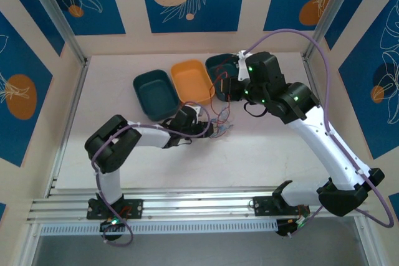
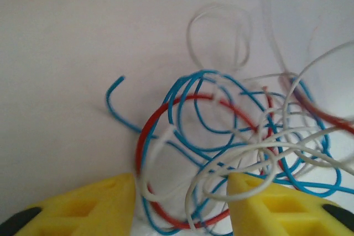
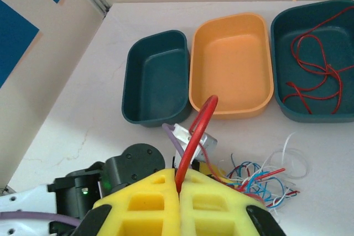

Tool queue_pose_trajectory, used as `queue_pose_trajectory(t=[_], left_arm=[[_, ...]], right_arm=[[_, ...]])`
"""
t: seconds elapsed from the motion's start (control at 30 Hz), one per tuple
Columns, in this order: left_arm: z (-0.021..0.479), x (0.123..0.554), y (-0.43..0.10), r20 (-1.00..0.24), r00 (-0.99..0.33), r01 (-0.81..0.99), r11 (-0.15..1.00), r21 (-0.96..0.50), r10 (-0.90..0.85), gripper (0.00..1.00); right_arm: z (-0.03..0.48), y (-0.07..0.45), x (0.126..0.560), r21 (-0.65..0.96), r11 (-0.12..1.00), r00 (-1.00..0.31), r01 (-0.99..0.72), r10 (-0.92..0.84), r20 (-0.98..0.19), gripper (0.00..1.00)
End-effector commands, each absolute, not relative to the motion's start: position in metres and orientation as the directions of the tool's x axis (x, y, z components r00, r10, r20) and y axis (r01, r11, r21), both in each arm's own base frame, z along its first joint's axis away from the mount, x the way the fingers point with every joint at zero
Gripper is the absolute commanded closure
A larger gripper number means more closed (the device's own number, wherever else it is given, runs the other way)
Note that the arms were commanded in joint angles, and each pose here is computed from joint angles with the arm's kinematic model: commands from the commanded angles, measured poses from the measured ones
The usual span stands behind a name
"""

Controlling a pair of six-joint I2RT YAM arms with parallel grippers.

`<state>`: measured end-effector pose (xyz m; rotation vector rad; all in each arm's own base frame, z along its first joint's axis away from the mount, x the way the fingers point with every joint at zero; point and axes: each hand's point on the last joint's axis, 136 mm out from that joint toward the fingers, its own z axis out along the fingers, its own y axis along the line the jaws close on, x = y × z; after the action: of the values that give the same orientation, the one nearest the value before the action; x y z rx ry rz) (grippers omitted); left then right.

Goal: Untangle the cables

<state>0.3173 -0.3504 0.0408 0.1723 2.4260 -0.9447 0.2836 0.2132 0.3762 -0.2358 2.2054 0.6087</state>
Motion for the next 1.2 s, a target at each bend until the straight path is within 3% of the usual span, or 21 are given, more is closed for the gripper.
queue_pose_trajectory(t=[0.0,0.2,0.37,0.83,1.17], left_arm=[[0.026,0.316,-0.342,-0.49,-0.865,0.234,0.776,-0.585,-0.109,0.64],[0.021,0.315,-0.322,-0.495,-0.862,0.193,0.833,-0.519,-0.108,0.83],[0.016,0.309,-0.308,-0.489,-0.867,0.171,0.86,-0.481,-0.101,0.89],[0.029,0.293,-0.261,-0.52,-0.843,0.108,0.905,-0.411,-0.136,0.94],[0.032,0.275,-0.216,-0.533,-0.824,0.026,0.928,-0.371,-0.19,0.96]], right_arm=[[0.402,0.202,0.275,0.353,0.859,-0.619,-0.371,0.055,-0.784,1.0],[0.423,0.175,0.272,0.306,0.891,-0.576,-0.336,0.062,-0.815,1.0],[0.44,0.159,0.269,0.271,0.907,-0.537,-0.321,0.061,-0.842,1.0],[0.496,0.15,0.243,0.274,0.871,-0.434,-0.408,0.079,-0.897,1.0],[0.503,0.15,0.245,0.268,0.87,-0.415,-0.415,0.081,-0.906,1.0]])
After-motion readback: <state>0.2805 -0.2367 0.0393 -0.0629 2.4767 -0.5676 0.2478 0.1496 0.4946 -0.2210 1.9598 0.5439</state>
